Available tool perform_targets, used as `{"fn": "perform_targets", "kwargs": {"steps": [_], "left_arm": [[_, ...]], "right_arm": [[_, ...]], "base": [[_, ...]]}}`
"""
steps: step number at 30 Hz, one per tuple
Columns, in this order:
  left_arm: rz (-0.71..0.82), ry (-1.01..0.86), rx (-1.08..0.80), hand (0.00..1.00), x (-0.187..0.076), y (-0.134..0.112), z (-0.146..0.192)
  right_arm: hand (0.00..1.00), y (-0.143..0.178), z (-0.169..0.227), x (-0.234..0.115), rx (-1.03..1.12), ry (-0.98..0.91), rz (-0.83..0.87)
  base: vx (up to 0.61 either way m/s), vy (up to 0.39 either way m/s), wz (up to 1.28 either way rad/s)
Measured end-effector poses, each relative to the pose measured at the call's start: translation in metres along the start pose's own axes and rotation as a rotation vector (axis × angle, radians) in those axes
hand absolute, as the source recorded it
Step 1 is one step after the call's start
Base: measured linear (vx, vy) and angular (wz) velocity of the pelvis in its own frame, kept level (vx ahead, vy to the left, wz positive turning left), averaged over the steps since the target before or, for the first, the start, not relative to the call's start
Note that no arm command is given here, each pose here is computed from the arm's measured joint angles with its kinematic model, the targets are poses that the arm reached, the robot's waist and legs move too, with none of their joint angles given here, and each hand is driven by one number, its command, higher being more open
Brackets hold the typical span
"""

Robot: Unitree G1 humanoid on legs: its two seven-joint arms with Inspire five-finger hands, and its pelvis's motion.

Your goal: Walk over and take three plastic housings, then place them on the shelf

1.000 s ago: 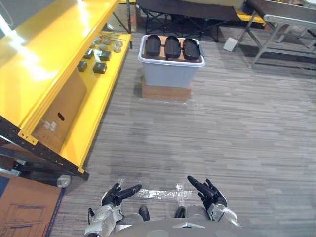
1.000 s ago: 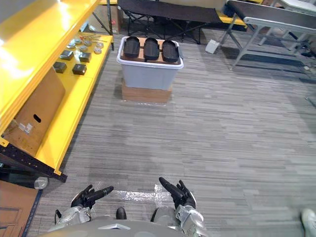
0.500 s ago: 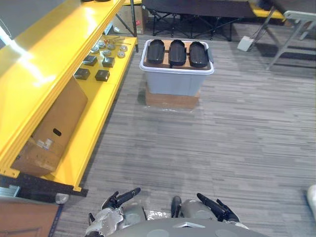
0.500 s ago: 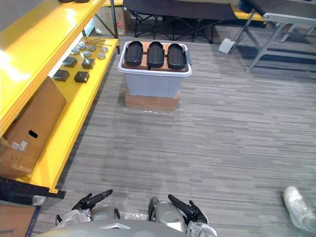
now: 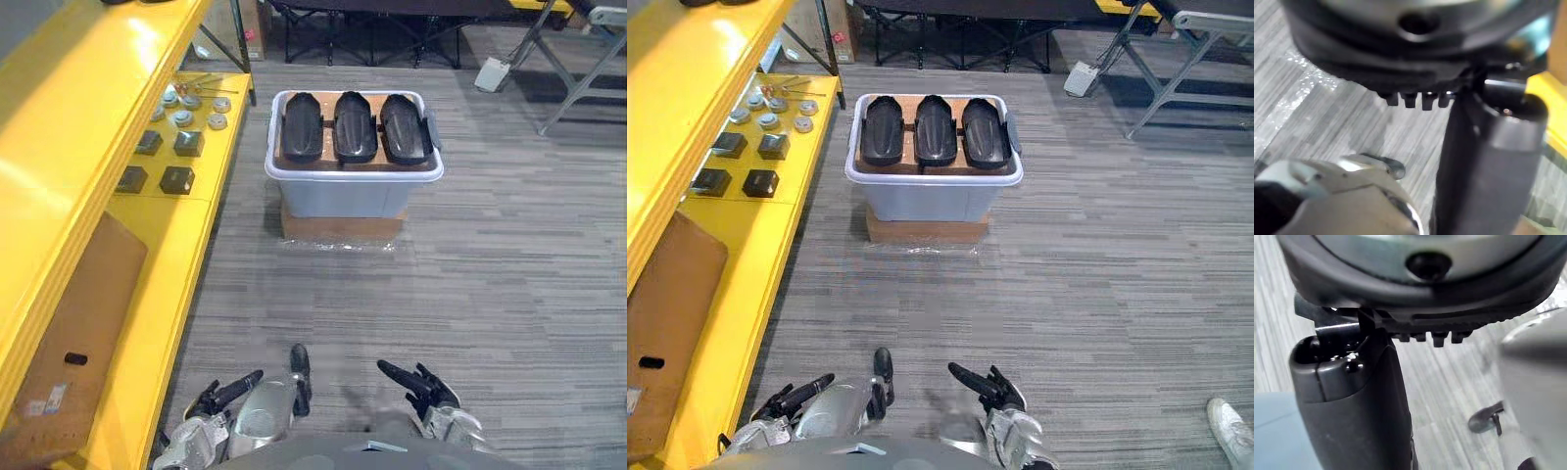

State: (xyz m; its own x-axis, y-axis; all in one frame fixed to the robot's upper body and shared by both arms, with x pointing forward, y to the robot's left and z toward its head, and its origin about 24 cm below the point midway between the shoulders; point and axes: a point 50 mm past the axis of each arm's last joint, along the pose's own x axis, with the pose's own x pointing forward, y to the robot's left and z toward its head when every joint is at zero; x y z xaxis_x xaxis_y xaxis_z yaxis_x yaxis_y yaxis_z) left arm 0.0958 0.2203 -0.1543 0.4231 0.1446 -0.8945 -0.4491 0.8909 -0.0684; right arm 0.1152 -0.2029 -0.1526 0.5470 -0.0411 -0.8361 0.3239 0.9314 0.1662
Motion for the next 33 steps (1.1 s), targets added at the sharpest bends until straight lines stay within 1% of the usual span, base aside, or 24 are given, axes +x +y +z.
{"fn": "perform_targets", "kwargs": {"steps": [3,5,7,9,10,12,13,14,16,18,23,26,28,30,33], "left_arm": [[-0.023,-0.008,0.034,1.00,0.001,-0.007,0.002],[-0.071,-0.039,0.071,1.00,0.005,-0.024,0.015],[-0.091,-0.050,0.081,1.00,0.006,-0.031,0.021],[-0.096,-0.037,0.075,1.00,0.007,-0.032,0.018],[-0.094,-0.019,0.069,1.00,0.006,-0.031,0.011],[-0.087,-0.015,0.047,1.00,0.005,-0.026,0.009],[-0.072,-0.005,0.036,1.00,0.004,-0.023,0.005],[-0.068,0.017,-0.010,1.00,0.003,-0.025,-0.004],[-0.084,0.022,-0.037,1.00,0.004,-0.032,-0.006],[-0.086,0.036,-0.040,1.00,0.003,-0.034,-0.010],[-0.101,0.013,-0.028,1.00,0.003,-0.035,-0.009],[-0.098,0.007,0.038,1.00,0.004,-0.035,-0.005],[-0.091,0.003,0.095,1.00,0.005,-0.031,0.001],[-0.091,0.003,0.111,1.00,0.005,-0.030,0.004],[-0.102,0.002,0.126,1.00,0.005,-0.033,0.006]], "right_arm": [[1.00,-0.001,0.004,0.000,-0.026,-0.010,-0.002],[1.00,0.001,0.006,0.001,-0.021,-0.021,0.003],[1.00,0.004,0.009,0.002,-0.017,-0.031,0.010],[1.00,0.008,0.006,0.002,-0.006,-0.025,0.012],[1.00,0.009,0.002,0.002,0.003,-0.011,0.010],[1.00,0.009,-0.003,0.002,0.005,0.007,0.002],[1.00,0.007,-0.006,0.001,0.004,0.022,-0.009],[1.00,0.001,-0.002,0.001,-0.004,0.013,-0.023],[1.00,-0.008,0.000,-0.001,-0.024,0.005,-0.048],[1.00,-0.018,-0.001,-0.003,-0.006,0.009,-0.084],[1.00,-0.025,-0.008,-0.011,-0.013,-0.040,-0.114],[1.00,-0.020,-0.008,-0.013,-0.019,-0.069,-0.100],[1.00,-0.014,-0.014,-0.013,-0.022,-0.057,-0.077],[1.00,-0.008,-0.019,-0.016,-0.014,-0.064,-0.056],[1.00,0.001,-0.014,-0.020,-0.048,-0.114,-0.008]], "base": [[0.40,0.098,0.21],[0.44,-0.004,0.50],[0.41,-0.055,0.39],[0.39,-0.141,0.44],[0.51,-0.268,0.53],[0.50,-0.327,0.43],[0.34,-0.257,0.21],[0.39,-0.264,0.26],[0.44,-0.259,0.13],[0.31,-0.119,0.08],[0.28,-0.011,-0.07],[0.27,0.125,-0.19],[0.26,0.121,0.06],[0.24,0.106,0.13],[0.18,0.077,0.04]]}}
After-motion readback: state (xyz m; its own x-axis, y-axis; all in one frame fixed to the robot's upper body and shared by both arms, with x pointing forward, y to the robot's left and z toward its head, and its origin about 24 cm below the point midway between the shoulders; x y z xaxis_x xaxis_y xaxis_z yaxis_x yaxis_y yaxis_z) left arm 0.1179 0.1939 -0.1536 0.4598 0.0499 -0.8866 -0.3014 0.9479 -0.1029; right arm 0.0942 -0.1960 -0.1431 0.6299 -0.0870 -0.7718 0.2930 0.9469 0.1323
